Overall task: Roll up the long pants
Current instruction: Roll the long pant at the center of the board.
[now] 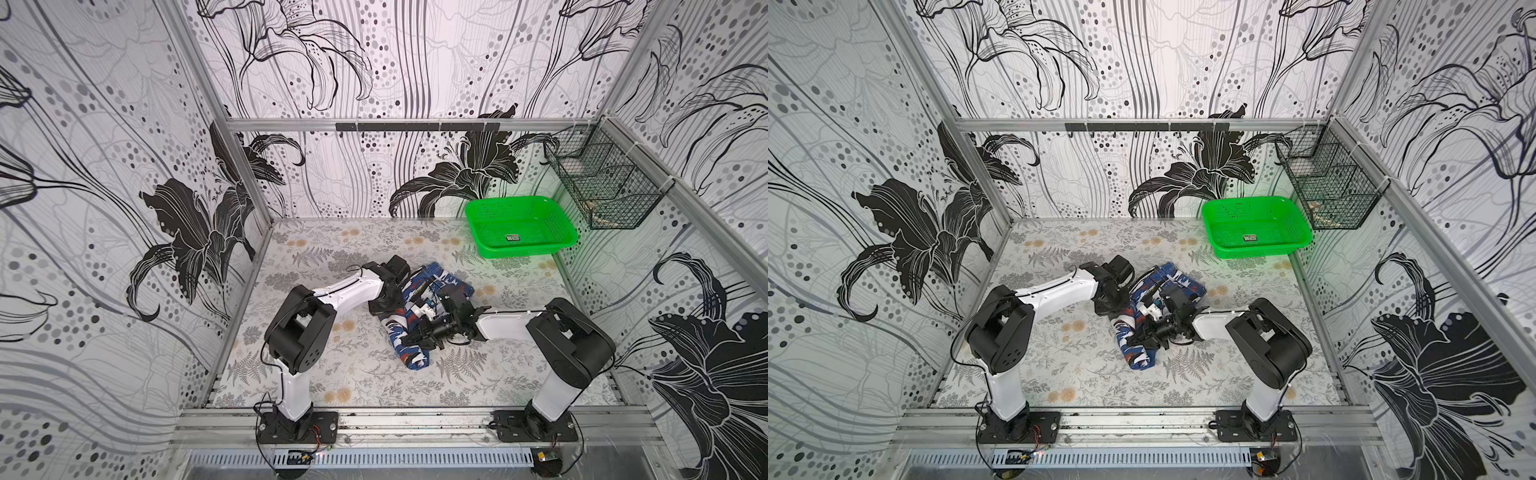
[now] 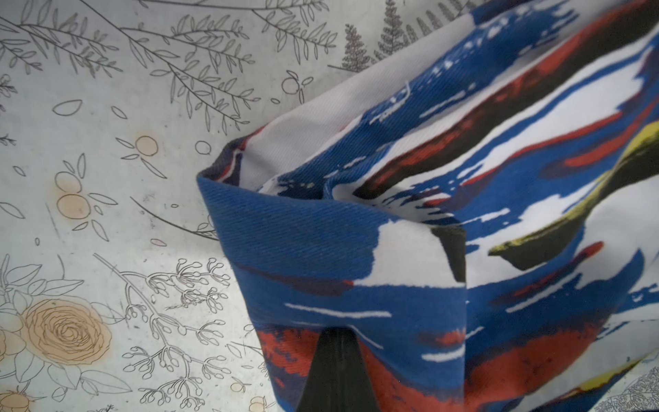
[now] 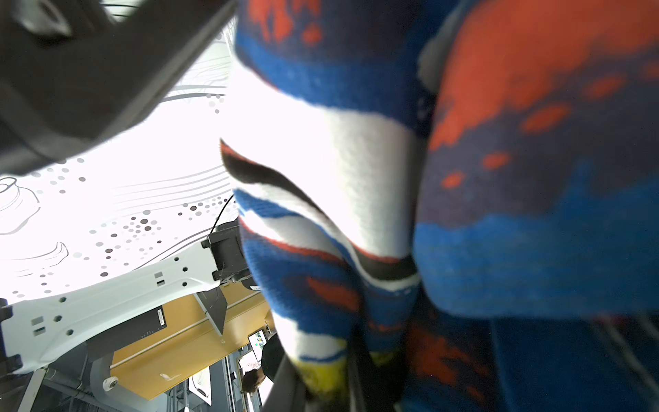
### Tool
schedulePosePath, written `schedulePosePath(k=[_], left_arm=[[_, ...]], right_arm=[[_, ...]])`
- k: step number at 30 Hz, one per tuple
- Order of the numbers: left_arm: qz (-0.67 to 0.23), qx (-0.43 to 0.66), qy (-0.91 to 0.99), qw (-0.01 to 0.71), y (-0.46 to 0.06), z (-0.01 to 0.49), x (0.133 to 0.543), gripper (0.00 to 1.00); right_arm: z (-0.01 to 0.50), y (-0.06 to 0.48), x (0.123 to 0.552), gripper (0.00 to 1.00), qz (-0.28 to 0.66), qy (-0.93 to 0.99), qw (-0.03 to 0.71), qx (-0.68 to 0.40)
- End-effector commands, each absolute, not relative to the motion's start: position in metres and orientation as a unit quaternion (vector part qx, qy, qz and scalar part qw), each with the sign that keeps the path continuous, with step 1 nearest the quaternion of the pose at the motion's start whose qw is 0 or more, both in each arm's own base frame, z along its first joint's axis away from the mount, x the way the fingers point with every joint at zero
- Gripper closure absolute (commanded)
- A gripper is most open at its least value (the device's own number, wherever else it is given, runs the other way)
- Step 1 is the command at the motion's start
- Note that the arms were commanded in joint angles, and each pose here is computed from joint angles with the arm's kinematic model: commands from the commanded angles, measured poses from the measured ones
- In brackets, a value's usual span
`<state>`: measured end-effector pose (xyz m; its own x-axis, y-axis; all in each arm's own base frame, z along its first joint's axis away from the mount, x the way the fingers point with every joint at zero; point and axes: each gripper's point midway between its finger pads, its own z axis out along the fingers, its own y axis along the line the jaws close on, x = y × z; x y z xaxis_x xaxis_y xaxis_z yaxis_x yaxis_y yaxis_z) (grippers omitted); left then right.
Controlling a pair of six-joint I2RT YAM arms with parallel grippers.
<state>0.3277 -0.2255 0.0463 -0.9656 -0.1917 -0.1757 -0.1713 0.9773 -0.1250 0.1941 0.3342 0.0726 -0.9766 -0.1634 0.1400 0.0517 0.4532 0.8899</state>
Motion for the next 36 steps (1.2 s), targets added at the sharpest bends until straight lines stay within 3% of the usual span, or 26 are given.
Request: schedulePosePath(k=[1, 5, 8, 10, 11, 13, 17, 24, 29, 35, 36], left_arm=[[-0.076, -0.09, 0.987, 0.106, -0.245, 0.026, 0.341, 1.0], [-0.074, -0.09, 0.988, 0.104, -0.245, 0.023, 0.341, 1.0], [-0.074, -0.089, 0.988, 0.107, -0.244, 0.025, 0.34, 1.0], [-0.072, -0.088, 0.988, 0.108, -0.243, 0.026, 0.34, 1.0], [-0.072, -0.088, 0.988, 0.109, -0.242, 0.027, 0.339, 1.0], [-0.072, -0.088, 0.988, 0.109, -0.242, 0.028, 0.339, 1.0], [-0.072, -0.088, 0.988, 0.109, -0.241, 0.029, 0.338, 1.0], [-0.071, -0.086, 0.988, 0.111, -0.242, 0.034, 0.34, 1.0], [-0.066, -0.083, 0.988, 0.111, -0.24, 0.037, 0.34, 1.0], [-0.066, -0.083, 0.988, 0.113, -0.24, 0.04, 0.34, 1.0], [-0.066, -0.083, 0.988, 0.113, -0.239, 0.04, 0.34, 1.0]], right_arm=[[0.043, 0.312, 0.181, 0.9, -0.442, -0.887, 0.131, 0.019], [0.063, 0.282, 0.196, 0.58, -0.327, -0.939, 0.03, 0.098], [0.096, 0.263, 0.207, 0.56, -0.227, -0.955, -0.08, 0.174], [0.122, 0.26, 0.206, 0.44, -0.145, -0.944, -0.161, 0.247], [0.135, 0.263, 0.2, 0.43, -0.108, -0.931, -0.192, 0.29], [0.149, 0.269, 0.191, 0.02, -0.054, -0.91, -0.23, 0.342], [0.152, 0.287, 0.172, 0.0, 0.037, -0.876, -0.249, 0.411], [0.131, 0.321, 0.166, 0.0, 0.286, -0.768, -0.309, 0.483], [0.111, 0.348, 0.158, 0.0, 0.351, -0.731, -0.316, 0.493], [0.082, 0.335, 0.177, 0.04, 0.437, -0.71, -0.299, 0.465], [0.075, 0.331, 0.18, 0.09, 0.444, -0.71, -0.292, 0.462]])
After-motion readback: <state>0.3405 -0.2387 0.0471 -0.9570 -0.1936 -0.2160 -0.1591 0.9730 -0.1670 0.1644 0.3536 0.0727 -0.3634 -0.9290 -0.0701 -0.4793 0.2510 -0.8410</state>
